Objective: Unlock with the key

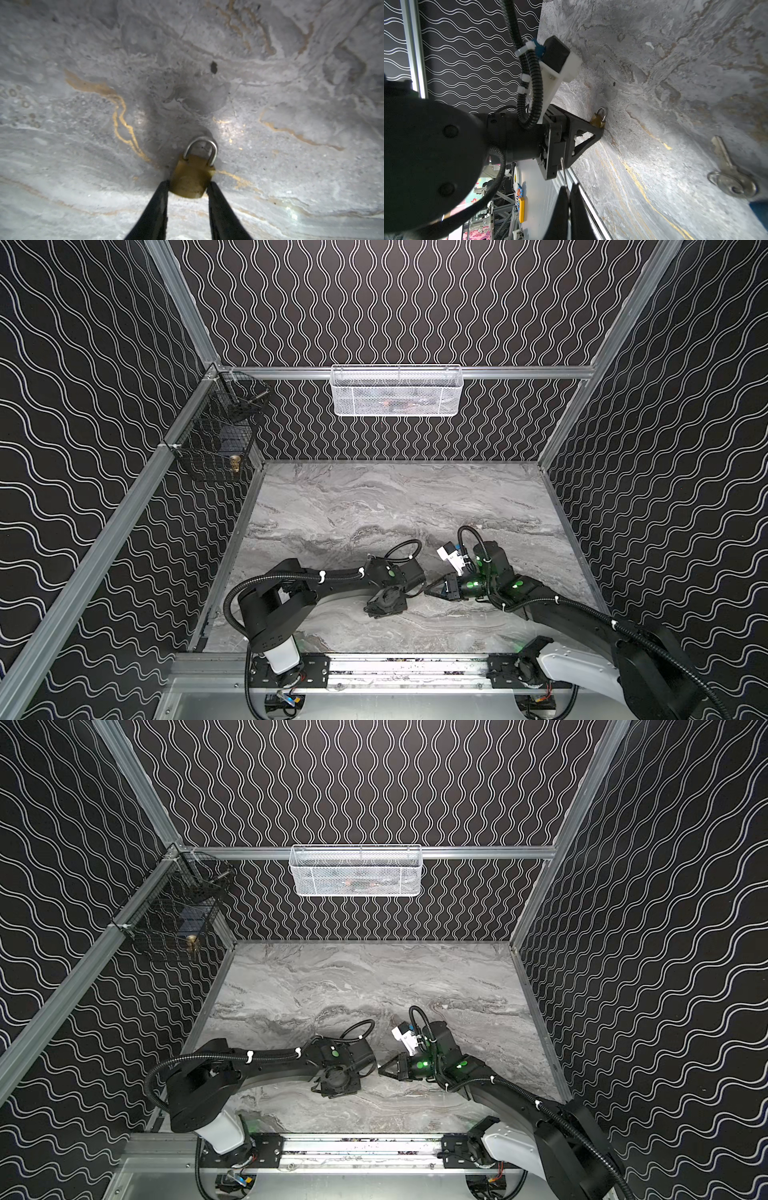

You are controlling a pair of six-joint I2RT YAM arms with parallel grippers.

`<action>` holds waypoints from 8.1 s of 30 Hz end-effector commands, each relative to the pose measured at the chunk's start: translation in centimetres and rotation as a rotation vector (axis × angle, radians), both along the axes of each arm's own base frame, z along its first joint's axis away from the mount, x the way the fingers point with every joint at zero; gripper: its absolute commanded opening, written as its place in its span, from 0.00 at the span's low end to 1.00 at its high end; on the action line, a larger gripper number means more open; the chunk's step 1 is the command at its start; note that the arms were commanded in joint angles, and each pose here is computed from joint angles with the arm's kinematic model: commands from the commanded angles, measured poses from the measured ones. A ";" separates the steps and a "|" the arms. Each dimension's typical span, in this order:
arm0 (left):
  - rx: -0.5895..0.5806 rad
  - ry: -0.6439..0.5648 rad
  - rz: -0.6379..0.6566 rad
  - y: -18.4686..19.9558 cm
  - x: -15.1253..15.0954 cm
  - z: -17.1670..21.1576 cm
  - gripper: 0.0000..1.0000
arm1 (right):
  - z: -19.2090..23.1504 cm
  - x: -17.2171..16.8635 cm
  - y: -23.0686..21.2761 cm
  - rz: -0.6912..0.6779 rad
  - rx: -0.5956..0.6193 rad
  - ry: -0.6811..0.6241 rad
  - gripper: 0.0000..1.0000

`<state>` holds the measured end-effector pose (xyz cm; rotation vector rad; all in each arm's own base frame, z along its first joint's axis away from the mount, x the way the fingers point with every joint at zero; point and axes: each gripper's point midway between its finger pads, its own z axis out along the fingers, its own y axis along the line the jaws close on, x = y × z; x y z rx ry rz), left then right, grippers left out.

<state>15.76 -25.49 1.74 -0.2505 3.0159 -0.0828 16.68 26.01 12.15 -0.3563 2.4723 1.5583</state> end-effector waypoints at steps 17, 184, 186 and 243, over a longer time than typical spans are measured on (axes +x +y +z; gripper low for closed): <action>0.080 0.002 0.042 1.8 0.5 -1.4 0.48 | 0.5 0.5 0.2 -0.013 0.027 -0.022 0.00; -0.288 -0.321 0.213 -0.9 4.5 12.9 0.00 | 4.7 3.2 6.1 -0.177 0.260 0.049 0.00; -0.312 -0.325 0.230 -1.2 4.7 13.1 0.00 | 4.8 3.0 6.1 -0.182 0.271 0.067 0.00; -0.353 -0.387 0.306 0.4 4.4 14.9 0.00 | 8.9 3.2 6.7 -0.027 0.364 0.058 0.00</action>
